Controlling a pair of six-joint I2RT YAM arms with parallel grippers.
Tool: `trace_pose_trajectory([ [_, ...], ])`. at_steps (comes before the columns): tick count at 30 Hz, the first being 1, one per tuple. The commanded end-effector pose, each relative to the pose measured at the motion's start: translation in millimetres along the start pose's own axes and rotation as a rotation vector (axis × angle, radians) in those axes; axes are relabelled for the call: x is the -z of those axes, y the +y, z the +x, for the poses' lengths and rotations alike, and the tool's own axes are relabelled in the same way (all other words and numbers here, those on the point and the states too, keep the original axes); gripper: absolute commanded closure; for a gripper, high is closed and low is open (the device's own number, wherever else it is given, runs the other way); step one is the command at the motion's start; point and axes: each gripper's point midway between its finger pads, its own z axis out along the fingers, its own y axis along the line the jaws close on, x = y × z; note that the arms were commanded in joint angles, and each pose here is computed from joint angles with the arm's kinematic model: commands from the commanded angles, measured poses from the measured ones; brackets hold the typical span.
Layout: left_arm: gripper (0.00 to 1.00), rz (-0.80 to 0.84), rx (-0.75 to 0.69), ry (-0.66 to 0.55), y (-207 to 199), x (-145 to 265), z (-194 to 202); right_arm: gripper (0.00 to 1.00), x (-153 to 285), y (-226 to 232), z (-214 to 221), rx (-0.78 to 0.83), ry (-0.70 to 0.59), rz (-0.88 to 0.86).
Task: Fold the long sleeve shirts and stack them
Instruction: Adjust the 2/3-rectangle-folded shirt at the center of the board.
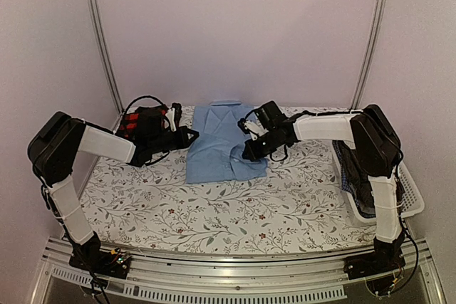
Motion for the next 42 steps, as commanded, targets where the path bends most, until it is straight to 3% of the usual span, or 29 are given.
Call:
trace_pose_trajectory([
  [1, 1.0, 0.012, -0.015, -0.021, -3, -2, -10, 1.0, 2, 1, -6, -0.001, -0.017, -0.004],
  [11, 1.0, -0.043, 0.001, -0.026, 8, -6, -10, 1.0, 16, -19, -57, -0.001, -0.141, 0.152],
  [27, 1.0, -0.197, 0.048, -0.035, 53, -30, -4, 0.97, -22, -56, -111, 0.039, -0.253, 0.247],
  [29, 1.0, -0.222, 0.054, -0.038, 62, -32, -3, 0.91, -17, -60, -122, 0.034, -0.277, 0.251],
  [35, 0.98, -0.241, 0.058, -0.043, 75, -35, -5, 0.48, 16, -45, -148, 0.047, -0.325, 0.211],
  [38, 0.97, -0.222, 0.055, -0.036, 77, -38, -6, 0.42, 33, -41, -148, 0.034, -0.313, 0.214],
  [42, 0.97, -0.198, 0.057, -0.034, 78, -41, -8, 0.43, 46, -41, -125, -0.011, -0.263, 0.219],
])
